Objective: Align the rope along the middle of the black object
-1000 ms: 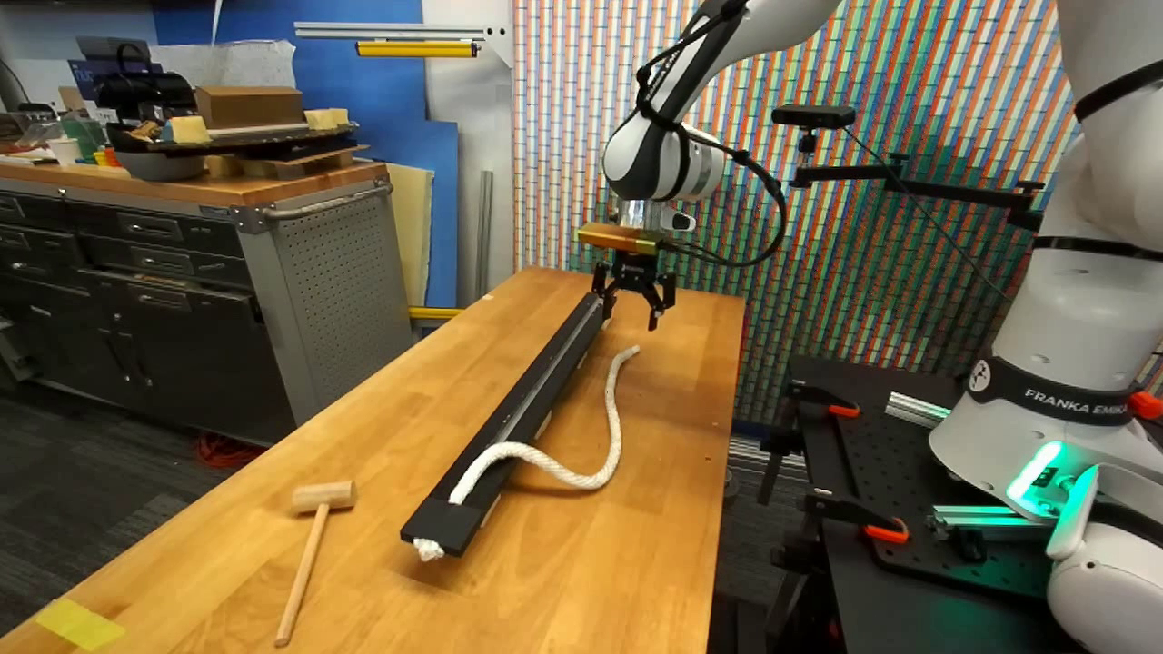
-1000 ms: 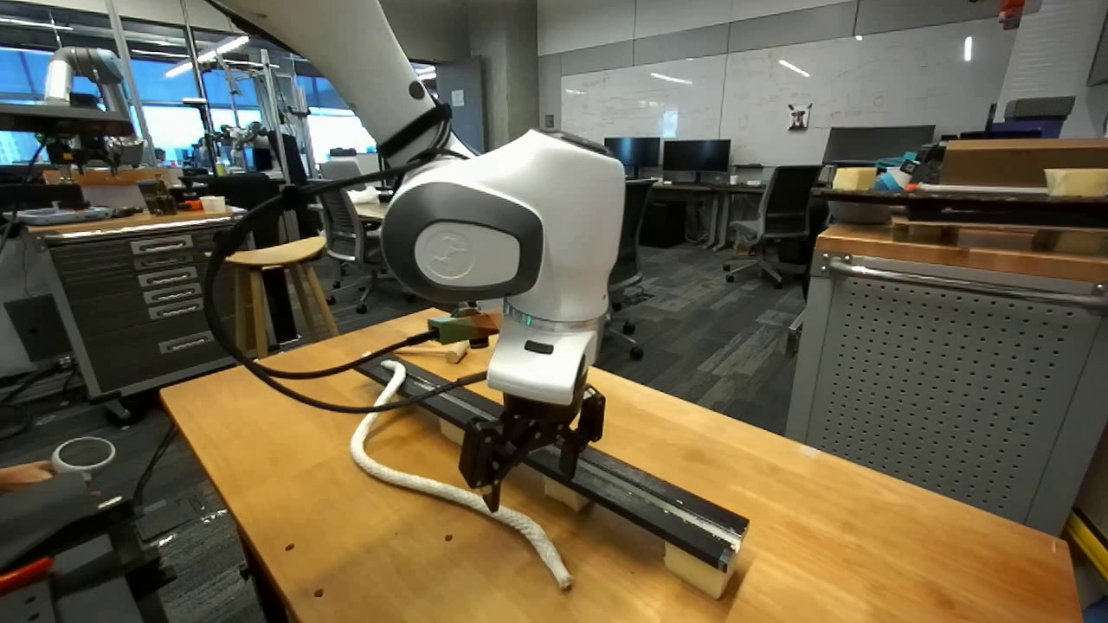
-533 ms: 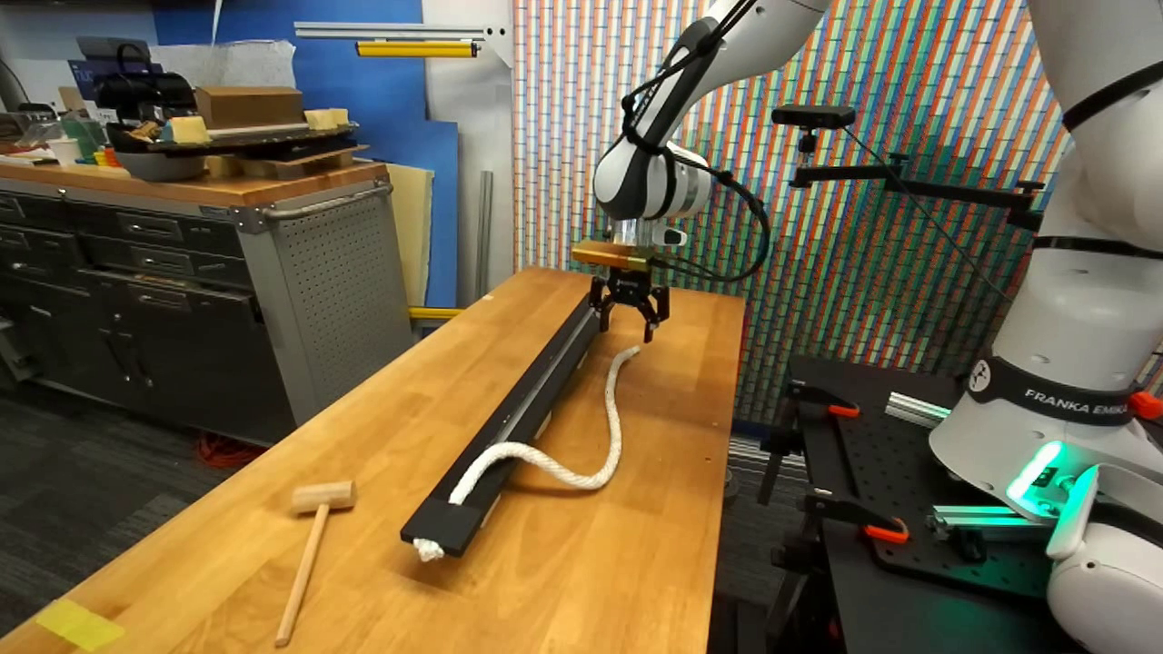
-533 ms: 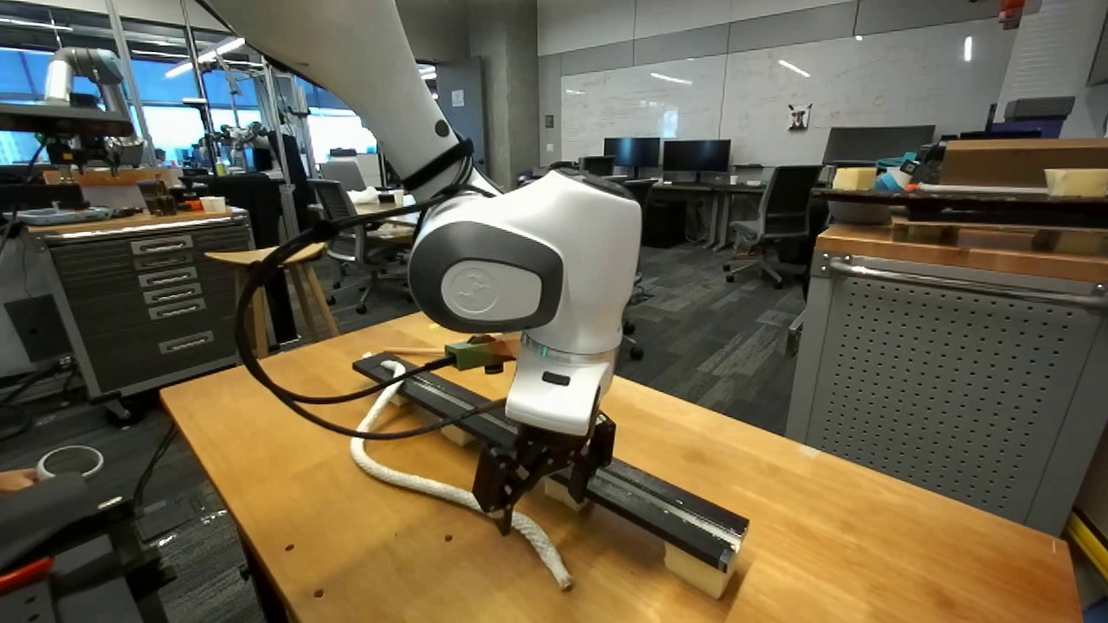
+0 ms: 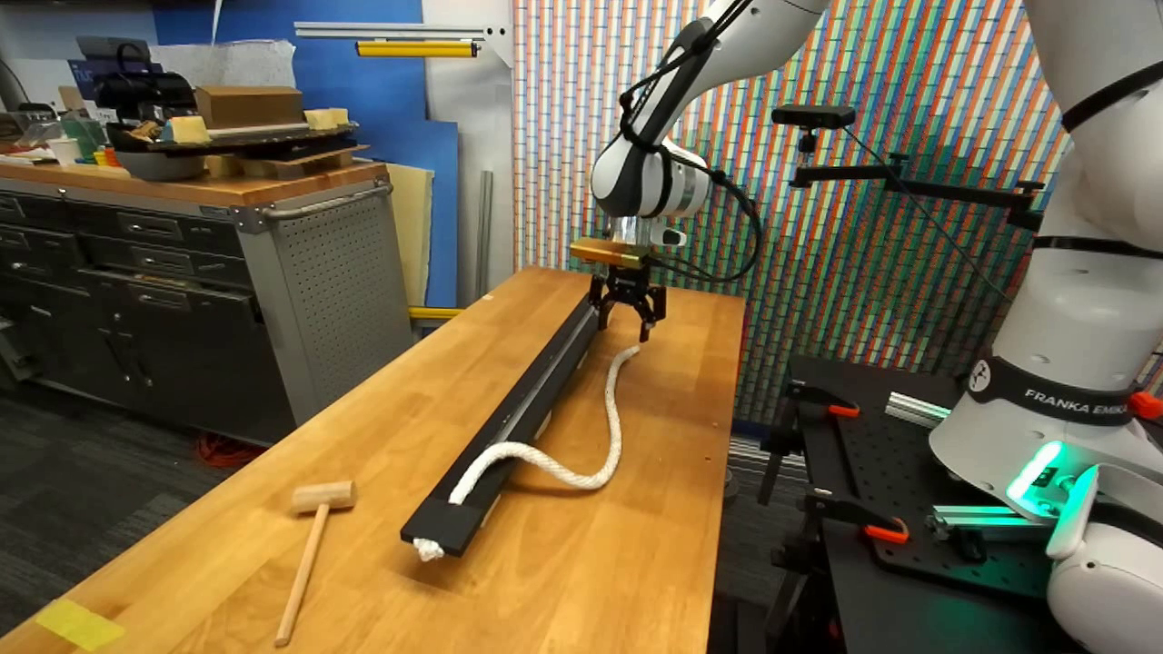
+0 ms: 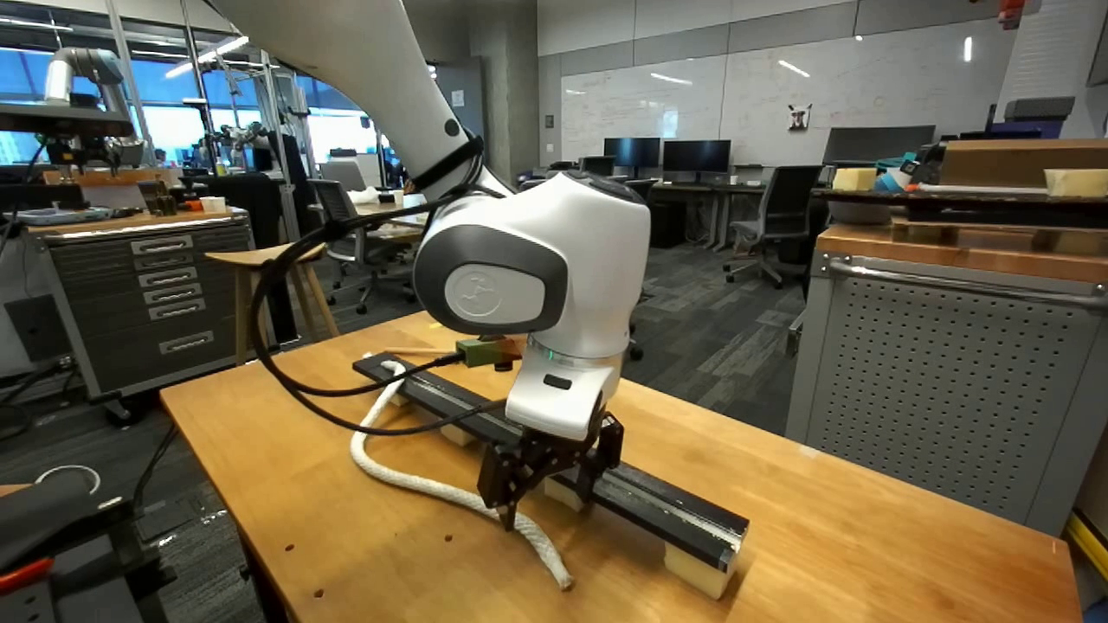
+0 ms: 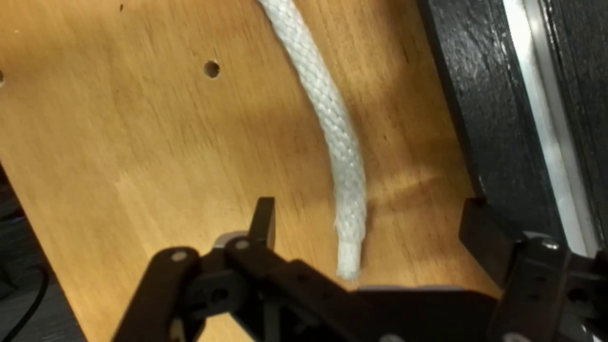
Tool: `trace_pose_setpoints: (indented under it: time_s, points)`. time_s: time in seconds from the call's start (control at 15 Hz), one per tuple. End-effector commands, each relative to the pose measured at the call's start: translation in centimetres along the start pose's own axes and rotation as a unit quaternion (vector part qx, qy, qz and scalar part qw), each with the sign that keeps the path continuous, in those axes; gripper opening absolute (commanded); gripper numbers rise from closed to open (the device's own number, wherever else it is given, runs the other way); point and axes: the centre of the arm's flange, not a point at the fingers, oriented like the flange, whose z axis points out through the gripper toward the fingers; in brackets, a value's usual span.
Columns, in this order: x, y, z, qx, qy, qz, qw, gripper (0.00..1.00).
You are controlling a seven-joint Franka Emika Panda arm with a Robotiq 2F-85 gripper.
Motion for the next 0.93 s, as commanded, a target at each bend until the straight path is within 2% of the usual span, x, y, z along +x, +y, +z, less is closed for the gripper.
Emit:
trace_pose_setpoints:
  time_s: [0.0,0.2,0.4,0.47,0.53,0.6,0.87]
  points:
    - [-0.1,-0.9,-0.3,-0.001,-0.020,0.029,0.9994,1.00]
    - [0.0,-0.9,-0.4,0.002,-0.009,0.026,0.9996,1.00]
    - [0.2,-1.2,-0.4,0.005,-0.015,0.017,0.9997,1.00]
    - [0.8,-1.4,-0.2,0.008,-0.013,0.001,0.9999,1.00]
    - [1.9,-2.6,-0.1,0.020,-0.008,-0.044,0.9988,1.00]
    - [0.2,-0.4,-0.2,0.005,-0.006,-0.005,1.0000,1.00]
    - [1.4,-1.1,-0.2,0.011,-0.005,-0.032,0.9994,1.00]
